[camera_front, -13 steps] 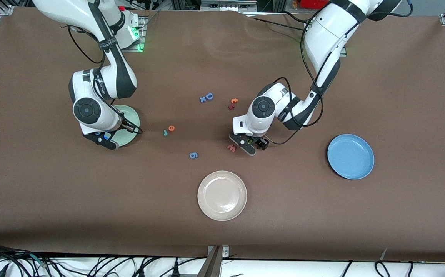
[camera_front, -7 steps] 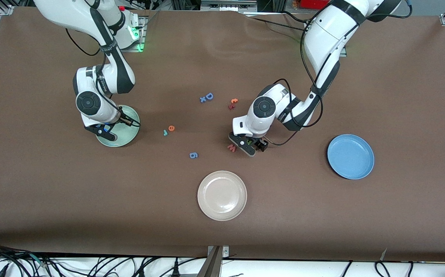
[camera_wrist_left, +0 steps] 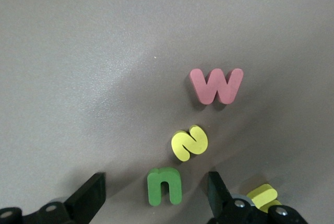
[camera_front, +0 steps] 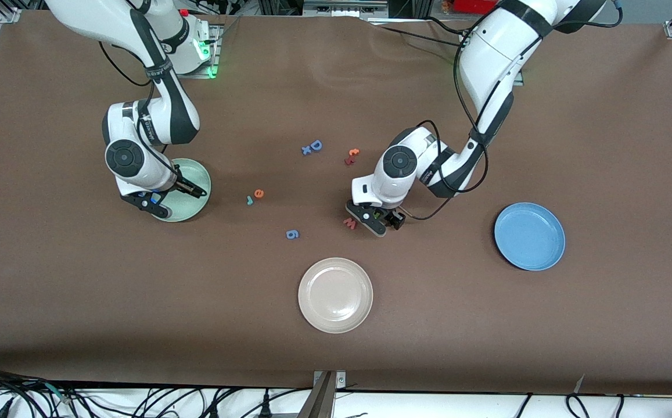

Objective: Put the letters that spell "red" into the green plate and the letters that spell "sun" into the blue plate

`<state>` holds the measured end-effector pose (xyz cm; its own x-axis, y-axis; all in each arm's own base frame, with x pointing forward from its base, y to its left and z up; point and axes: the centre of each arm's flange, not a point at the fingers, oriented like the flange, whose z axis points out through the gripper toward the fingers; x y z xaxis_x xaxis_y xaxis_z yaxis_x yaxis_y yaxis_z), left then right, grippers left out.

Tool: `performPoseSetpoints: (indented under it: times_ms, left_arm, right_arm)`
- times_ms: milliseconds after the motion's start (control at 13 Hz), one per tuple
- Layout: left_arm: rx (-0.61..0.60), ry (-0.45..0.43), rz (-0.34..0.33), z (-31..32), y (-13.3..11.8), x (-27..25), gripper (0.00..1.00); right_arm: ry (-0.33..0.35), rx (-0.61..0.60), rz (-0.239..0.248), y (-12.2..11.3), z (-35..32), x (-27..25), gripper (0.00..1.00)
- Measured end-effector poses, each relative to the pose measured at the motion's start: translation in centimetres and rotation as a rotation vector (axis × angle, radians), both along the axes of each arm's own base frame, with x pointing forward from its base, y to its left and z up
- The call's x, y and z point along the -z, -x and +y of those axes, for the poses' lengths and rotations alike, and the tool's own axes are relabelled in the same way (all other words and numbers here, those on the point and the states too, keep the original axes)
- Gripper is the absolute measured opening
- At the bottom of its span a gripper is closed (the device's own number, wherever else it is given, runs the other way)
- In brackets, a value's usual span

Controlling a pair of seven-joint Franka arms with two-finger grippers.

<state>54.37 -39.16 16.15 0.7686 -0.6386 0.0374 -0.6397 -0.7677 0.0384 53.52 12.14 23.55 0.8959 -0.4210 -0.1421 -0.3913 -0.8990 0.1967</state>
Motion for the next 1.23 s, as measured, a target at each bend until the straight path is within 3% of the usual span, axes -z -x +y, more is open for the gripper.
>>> performPoseSetpoints:
  times_ms: [77,307,384,614,768,844,921,1228]
  left_arm:
    - [0.0,0.0,0.0,0.0,0.0,0.0,0.79]
    - [-0.002,-0.002,0.0,0.2,-0.1,0.1,0.73]
    - [-0.007,-0.006,-0.001,0.5,-0.3,0.2,0.62]
    - [-0.01,-0.007,-0.001,0.7,-0.3,0.7,0.56]
    - [-0.012,-0.009,0.001,0.9,-0.4,0.9,0.44]
    - [-0.012,-0.009,0.0,0.9,-0.4,1.0,0.44]
    - [-0.013,-0.009,0.001,0.9,-0.4,1.0,0.37]
    - [-0.019,-0.01,-0.002,1.2,-0.7,1.0,0.34]
  right_arm:
    - [-0.01,0.006,-0.009,-0.9,1.6,-1.4,1.0]
    - [-0.026,0.047,-0.045,-1.7,6.8,-3.5,1.0]
    - [-0.026,0.074,-0.05,-1.5,8.6,-3.3,0.99]
    - [-0.049,0.118,-0.096,-0.9,14.3,-1.5,0.9]
    - [-0.062,0.116,-0.122,-0.3,16.8,0.2,0.85]
    - [-0.062,0.118,-0.128,0.2,17.9,1.2,0.74]
    - [-0.061,0.121,-0.133,0.8,19.1,2.2,0.67]
    - [-0.053,0.119,-0.134,2.4,21.5,4.1,0.62]
